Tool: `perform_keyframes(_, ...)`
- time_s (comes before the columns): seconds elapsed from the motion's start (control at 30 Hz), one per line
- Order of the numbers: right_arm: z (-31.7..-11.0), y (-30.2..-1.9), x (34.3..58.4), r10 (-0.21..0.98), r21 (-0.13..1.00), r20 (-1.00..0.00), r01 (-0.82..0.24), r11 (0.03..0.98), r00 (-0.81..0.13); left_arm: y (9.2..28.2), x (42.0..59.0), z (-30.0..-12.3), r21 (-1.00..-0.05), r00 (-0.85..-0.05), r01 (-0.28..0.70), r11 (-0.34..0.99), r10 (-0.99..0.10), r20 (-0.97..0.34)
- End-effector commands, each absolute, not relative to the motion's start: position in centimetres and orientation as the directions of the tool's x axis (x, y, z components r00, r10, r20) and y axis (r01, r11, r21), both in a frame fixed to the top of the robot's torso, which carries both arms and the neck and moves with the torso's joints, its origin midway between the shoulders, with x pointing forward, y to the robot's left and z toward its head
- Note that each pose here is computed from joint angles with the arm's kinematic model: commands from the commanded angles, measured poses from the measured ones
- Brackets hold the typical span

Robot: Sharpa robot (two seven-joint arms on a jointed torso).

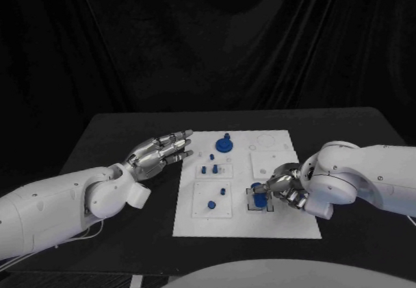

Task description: Assemble the parts on the task board

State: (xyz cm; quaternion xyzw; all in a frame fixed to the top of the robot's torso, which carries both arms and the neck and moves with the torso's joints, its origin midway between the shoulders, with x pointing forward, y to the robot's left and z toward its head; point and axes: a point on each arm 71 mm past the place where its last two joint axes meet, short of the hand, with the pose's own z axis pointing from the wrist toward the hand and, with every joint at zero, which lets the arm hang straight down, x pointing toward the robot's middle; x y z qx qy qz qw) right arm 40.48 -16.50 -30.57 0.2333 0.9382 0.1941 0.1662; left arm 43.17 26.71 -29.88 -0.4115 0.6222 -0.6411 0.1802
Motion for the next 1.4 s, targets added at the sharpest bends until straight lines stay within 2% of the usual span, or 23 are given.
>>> perform_keyframes(0.03, -30.76, -16.65, 40.6, 0.509, 0.431, -0.241, 0.379, 0.819, -0.826, 26.47, 43.11, -29.8, -0.944, -0.605, -0.28, -0.176, -0.731, 0.315)
perform_keyframes(0.37, -30.94, -16.72, 40.72, 0.482, 0.416, -0.264, 0.352, 0.838, -0.835, 26.46, 43.1, -29.81, -0.943, -0.607, -0.282, -0.175, -0.729, 0.317)
perform_keyframes(1.4, -31.62, -16.22, 40.5, 0.433, 0.397, -0.25, 0.316, 0.862, -0.866, 26.35, 43.17, -30.03, -0.941, -0.61, -0.295, -0.167, -0.725, 0.32)
